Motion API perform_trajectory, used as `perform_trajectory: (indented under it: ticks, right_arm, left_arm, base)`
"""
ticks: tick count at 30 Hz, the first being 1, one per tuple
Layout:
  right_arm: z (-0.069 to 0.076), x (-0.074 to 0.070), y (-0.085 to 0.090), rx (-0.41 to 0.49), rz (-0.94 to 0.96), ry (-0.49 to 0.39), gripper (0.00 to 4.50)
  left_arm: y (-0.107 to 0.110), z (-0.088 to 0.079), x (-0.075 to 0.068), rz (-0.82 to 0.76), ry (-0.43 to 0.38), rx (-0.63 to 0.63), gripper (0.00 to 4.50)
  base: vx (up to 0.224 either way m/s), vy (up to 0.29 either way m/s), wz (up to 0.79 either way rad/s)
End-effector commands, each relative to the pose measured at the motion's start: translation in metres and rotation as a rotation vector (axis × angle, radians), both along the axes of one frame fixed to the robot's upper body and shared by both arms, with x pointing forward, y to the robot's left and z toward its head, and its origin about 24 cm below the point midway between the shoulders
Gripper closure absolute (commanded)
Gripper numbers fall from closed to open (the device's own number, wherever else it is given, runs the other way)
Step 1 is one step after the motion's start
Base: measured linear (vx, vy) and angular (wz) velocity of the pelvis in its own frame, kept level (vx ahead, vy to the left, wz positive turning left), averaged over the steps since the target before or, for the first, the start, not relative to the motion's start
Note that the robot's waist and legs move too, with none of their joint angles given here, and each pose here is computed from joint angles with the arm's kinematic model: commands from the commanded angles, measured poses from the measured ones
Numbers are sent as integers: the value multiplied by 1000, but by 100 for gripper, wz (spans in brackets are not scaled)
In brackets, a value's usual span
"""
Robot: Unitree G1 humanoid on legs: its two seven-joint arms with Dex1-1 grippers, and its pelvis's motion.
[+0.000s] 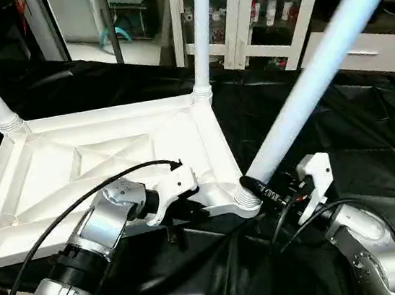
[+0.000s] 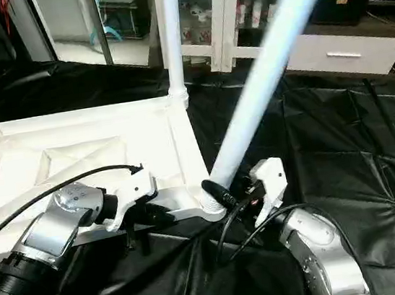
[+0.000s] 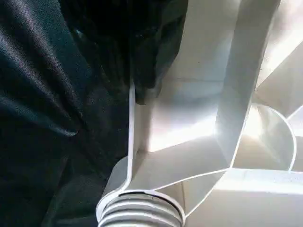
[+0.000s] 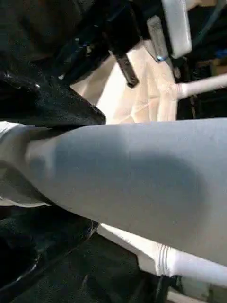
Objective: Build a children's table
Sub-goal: Insert table leg to table base
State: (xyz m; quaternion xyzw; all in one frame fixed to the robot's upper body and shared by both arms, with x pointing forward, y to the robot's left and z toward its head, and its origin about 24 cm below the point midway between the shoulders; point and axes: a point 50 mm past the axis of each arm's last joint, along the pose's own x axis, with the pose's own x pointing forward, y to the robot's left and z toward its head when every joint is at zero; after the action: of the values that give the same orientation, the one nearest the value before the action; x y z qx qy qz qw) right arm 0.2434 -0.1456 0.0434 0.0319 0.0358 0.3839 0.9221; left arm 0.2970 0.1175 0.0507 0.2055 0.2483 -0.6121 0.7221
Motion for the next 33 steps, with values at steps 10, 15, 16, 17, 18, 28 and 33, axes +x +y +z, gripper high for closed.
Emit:
perform_trajectory:
  ticks: [10,15,16,17,18,28,33]
  right_arm:
    - [-37,-22,11,-121,156,235,262]
    - [-47,-21,9,-208,158,289,262]
    - [-55,-19,9,-273,160,331,262]
    - [-58,-19,8,-306,162,347,262]
    - [-58,-19,8,-306,162,347,262]
    - [-67,-12,10,-316,97,401,262]
    - [-65,-8,9,-296,60,378,262]
  left_arm:
    - [-1,-2,-5,52,0,-57,450]
    - [-1,-2,-5,49,-1,-56,450]
    - [-1,-1,-4,47,-5,-55,450]
    - [-1,-1,-4,47,-7,-55,450]
    - [-1,-1,-4,47,-7,-55,450]
    - [0,0,-4,57,-20,-56,450]
    - [1,1,-2,68,-24,-61,450]
  base:
    - [0,0,0]
    - [0,0,0]
    - [0,0,0]
    - [0,0,0]
    - [0,0,0]
    - [0,0,0]
    - [0,0,0]
